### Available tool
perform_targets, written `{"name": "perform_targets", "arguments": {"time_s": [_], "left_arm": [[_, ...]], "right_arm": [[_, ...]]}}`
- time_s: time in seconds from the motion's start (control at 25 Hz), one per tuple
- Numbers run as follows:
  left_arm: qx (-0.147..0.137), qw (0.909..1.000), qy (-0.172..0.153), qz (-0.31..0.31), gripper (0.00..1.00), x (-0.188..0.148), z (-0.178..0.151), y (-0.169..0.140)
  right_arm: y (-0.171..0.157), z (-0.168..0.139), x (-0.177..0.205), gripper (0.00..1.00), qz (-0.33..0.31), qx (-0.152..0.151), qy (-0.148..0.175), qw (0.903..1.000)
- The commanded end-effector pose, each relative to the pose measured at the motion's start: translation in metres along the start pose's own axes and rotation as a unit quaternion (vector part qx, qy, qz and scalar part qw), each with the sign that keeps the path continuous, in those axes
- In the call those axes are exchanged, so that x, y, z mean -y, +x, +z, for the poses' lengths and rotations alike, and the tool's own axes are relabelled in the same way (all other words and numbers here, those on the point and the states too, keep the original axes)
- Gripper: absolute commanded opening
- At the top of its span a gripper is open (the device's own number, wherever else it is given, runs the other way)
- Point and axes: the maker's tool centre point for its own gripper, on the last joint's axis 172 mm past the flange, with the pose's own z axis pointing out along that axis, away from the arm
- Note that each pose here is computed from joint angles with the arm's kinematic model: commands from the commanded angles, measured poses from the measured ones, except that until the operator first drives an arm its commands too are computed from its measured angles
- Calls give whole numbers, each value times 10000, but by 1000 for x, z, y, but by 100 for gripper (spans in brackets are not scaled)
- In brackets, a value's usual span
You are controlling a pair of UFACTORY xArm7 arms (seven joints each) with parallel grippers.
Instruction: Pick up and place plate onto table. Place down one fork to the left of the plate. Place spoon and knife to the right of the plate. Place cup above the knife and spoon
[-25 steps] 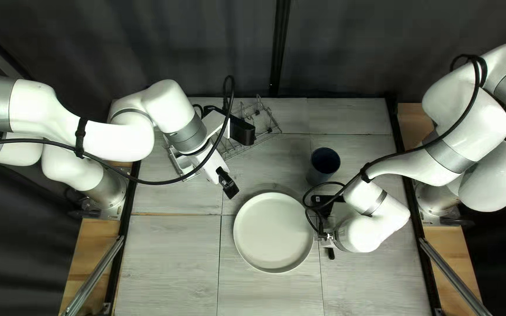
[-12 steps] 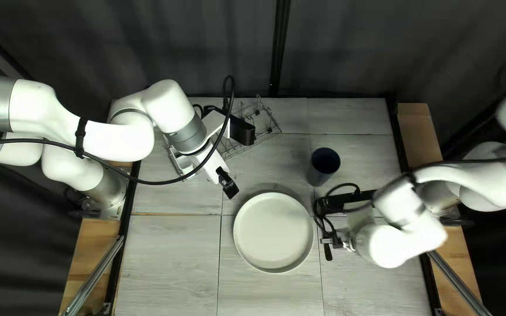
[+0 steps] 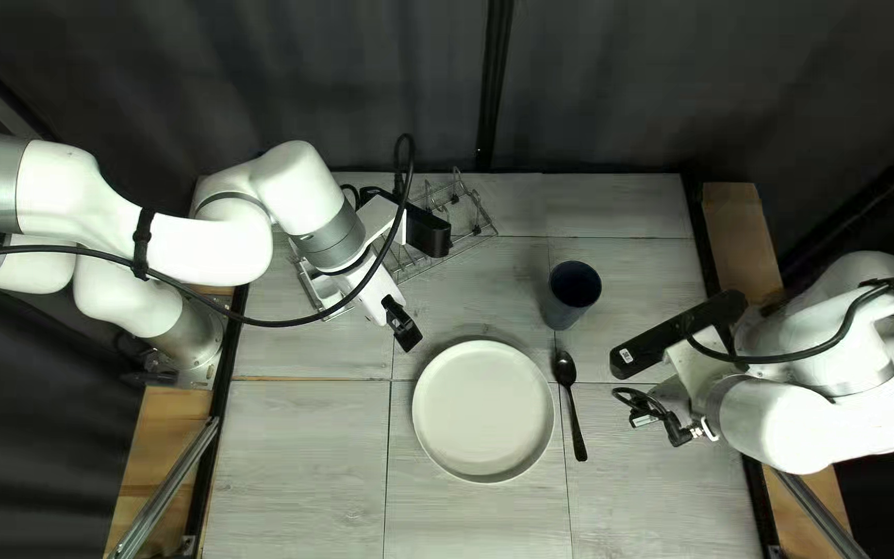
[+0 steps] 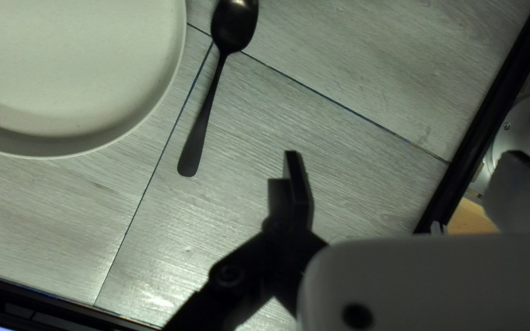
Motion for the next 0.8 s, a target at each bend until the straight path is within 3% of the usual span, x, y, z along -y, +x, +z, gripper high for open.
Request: {"name": "perform_targets", "arguments": {"time_s": [0.04,0.16,0.28,0.6,0.68,0.8], "left_arm": [[-536,9979,315,166,100,19,-100,-42],[-718,9949,563,440,100,29,-139,-47],[-795,9908,846,701,100,39,-155,-38],[-540,9777,1399,1469,100,54,-151,-14],[-499,9708,1630,1688,100,70,-159,-14],[-551,9679,1773,1697,100,81,-161,-18]], "right_arm": [[11,1,-16,100,-542,-22,139,9984],[15,2,-22,100,-931,-5,258,9953],[14,4,-22,100,-1160,-28,357,9926],[25,5,-21,100,-1702,-31,685,9830],[35,3,-23,100,-1980,24,843,9766],[44,2,-28,100,-2452,122,993,9643]]}}
